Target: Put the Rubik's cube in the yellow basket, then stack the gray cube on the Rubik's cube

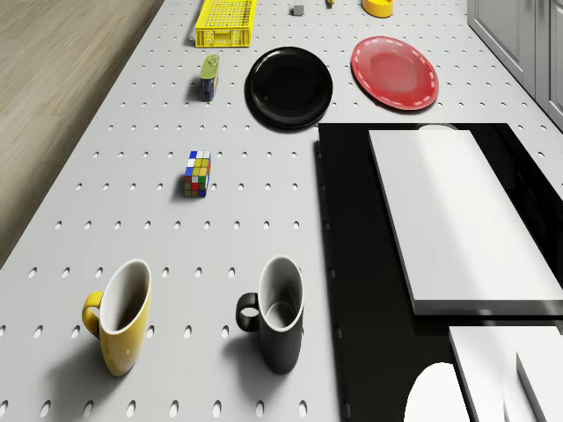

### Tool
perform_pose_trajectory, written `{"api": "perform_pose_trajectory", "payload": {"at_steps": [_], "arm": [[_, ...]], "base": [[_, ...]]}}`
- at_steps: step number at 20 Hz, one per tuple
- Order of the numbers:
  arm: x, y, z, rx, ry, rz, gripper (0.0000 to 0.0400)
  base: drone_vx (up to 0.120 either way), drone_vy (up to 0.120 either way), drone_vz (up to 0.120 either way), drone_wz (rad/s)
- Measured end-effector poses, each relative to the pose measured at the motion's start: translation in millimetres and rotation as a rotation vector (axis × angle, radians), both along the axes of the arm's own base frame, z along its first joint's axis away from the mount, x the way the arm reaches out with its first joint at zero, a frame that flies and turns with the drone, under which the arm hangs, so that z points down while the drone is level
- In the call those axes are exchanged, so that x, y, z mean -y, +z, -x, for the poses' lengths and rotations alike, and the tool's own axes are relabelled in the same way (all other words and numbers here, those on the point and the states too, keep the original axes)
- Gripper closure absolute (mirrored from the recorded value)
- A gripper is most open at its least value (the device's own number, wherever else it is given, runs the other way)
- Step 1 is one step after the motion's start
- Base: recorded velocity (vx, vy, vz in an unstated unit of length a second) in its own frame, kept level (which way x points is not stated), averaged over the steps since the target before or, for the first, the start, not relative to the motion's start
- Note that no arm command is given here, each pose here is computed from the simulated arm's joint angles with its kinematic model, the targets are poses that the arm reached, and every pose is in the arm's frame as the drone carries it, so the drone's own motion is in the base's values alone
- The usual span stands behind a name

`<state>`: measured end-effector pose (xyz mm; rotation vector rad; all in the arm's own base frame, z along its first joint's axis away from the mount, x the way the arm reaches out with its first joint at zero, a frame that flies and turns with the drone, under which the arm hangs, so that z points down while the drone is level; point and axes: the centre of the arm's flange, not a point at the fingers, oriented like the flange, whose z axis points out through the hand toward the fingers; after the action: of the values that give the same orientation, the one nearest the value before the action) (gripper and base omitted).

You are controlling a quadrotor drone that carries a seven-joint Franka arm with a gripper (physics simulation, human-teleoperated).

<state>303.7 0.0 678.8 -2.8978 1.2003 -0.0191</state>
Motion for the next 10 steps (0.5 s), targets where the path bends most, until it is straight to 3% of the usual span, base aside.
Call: {"api": "perform_pose_trajectory", "payload": {"at_steps": [10], "arm": [[0.0, 11.3, -0.4, 0.0077, 0.000, 0.000, 0.0000]], "base": [[0.000, 0.000, 0.000, 0.000]]}}
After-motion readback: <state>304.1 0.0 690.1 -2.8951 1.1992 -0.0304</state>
